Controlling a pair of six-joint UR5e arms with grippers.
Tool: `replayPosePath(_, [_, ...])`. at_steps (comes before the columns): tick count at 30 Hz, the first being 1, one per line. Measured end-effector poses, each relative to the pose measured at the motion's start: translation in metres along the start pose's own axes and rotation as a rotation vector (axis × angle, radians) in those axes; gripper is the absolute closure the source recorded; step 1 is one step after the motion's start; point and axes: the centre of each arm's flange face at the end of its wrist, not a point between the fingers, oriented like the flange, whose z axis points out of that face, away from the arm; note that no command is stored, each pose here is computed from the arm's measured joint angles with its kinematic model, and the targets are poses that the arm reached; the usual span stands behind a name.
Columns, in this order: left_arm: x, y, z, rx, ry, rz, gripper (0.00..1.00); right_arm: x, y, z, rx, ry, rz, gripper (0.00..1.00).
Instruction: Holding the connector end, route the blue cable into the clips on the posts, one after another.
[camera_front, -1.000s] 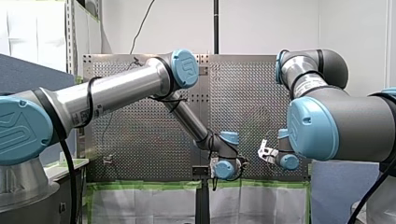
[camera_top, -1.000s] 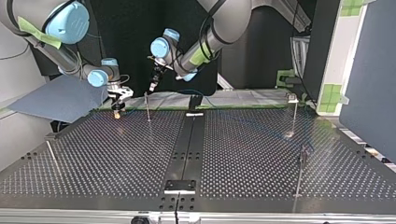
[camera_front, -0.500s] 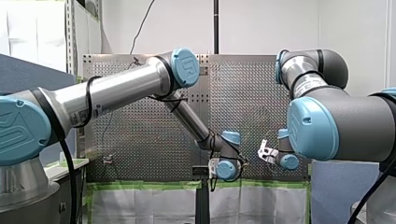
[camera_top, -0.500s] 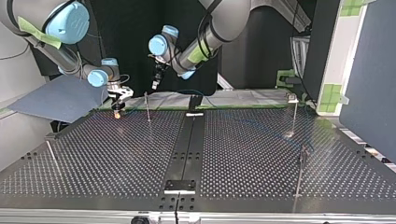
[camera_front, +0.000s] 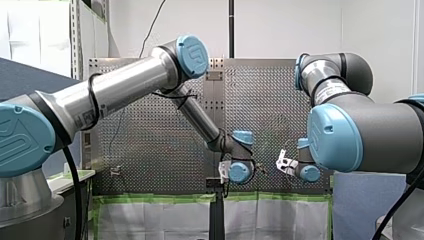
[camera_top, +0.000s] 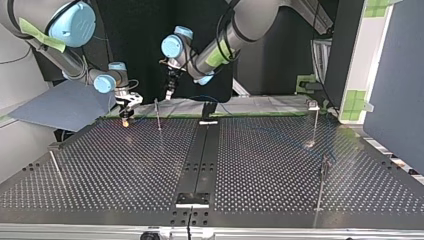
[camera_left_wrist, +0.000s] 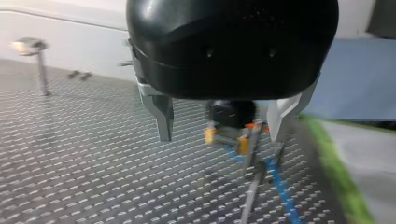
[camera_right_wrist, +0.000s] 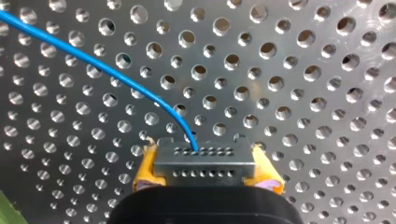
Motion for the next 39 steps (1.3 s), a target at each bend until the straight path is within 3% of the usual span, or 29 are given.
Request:
replayPosePath(6, [-0.023,0.006,-0.004,-0.021,-0.048,-0.06,0.0,0.0,0.001,0.0,0.003,-0.001,0.0,1.0])
replayPosePath(13, [-0.049,0.013,-0.009,-0.025,-0.102,-0.095,0.0,0.001,0.002,0.0,0.003,-0.001,0.001,1.0])
replayPosePath(20, [-0.075,0.023,-0.019,-0.056,-0.145,-0.132,0.0,0.001,0.003,0.0,0.005,-0.004,0.001,1.0])
replayPosePath(33, [-0.108,0.031,-0.061,-0.057,-0.118,-0.142,0.0,0.0,0.003,-0.001,0.005,-0.007,0.002,1.0])
replayPosePath(39, [-0.124,0.036,-0.074,-0.051,-0.136,-0.179,0.0,0.0,0.004,-0.001,0.004,-0.006,0.002,1.0])
